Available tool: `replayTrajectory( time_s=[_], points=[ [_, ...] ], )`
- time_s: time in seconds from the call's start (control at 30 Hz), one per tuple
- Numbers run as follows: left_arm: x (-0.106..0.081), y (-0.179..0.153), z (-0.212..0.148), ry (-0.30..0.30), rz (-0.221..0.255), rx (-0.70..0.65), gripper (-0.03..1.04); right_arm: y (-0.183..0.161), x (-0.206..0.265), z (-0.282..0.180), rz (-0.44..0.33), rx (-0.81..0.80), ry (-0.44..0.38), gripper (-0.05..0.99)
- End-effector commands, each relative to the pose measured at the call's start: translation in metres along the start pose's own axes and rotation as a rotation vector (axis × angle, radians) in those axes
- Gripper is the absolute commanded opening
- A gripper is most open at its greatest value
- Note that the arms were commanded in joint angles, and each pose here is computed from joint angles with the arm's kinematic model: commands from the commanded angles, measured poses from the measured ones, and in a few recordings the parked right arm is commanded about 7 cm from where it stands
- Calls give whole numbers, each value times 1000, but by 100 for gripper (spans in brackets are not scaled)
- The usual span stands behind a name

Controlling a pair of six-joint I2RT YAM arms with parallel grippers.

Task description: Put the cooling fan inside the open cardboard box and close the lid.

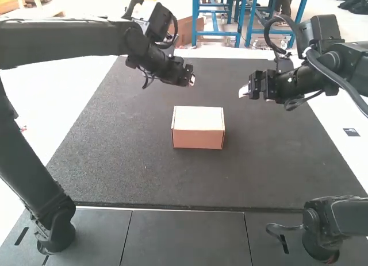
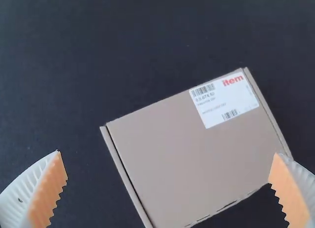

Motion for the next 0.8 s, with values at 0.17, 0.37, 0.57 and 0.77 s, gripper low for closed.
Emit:
replayTrajectory(
  time_s=[0.17,0.37,0.57,0.77],
  points=[
    [28,5,-41,5,-45,-161,97,-1,-8,-25,-48,-212,-91,92],
    [38,-9,-70,-18,-13,-369,97,-4,-9,-49,-62,-386,-135,92],
    [46,-39,-92,-14,49,-529,97,-10,-13,-65,-69,-533,-203,92],
    [55,-61,-109,19,85,-614,97,-26,-21,-66,-106,-571,-279,92]
  ],
)
Point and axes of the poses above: each hand's point on the last joint's axis, 136 mm out from that joint toward the fingers, its own z axis out along the fingers, its own x axis along the line the jaws close on, y = z × x, the point moved 5 cm from there along -z, back along the fingers, and after that the axes turned 6 degrees about -z, right-handed, at the moved point
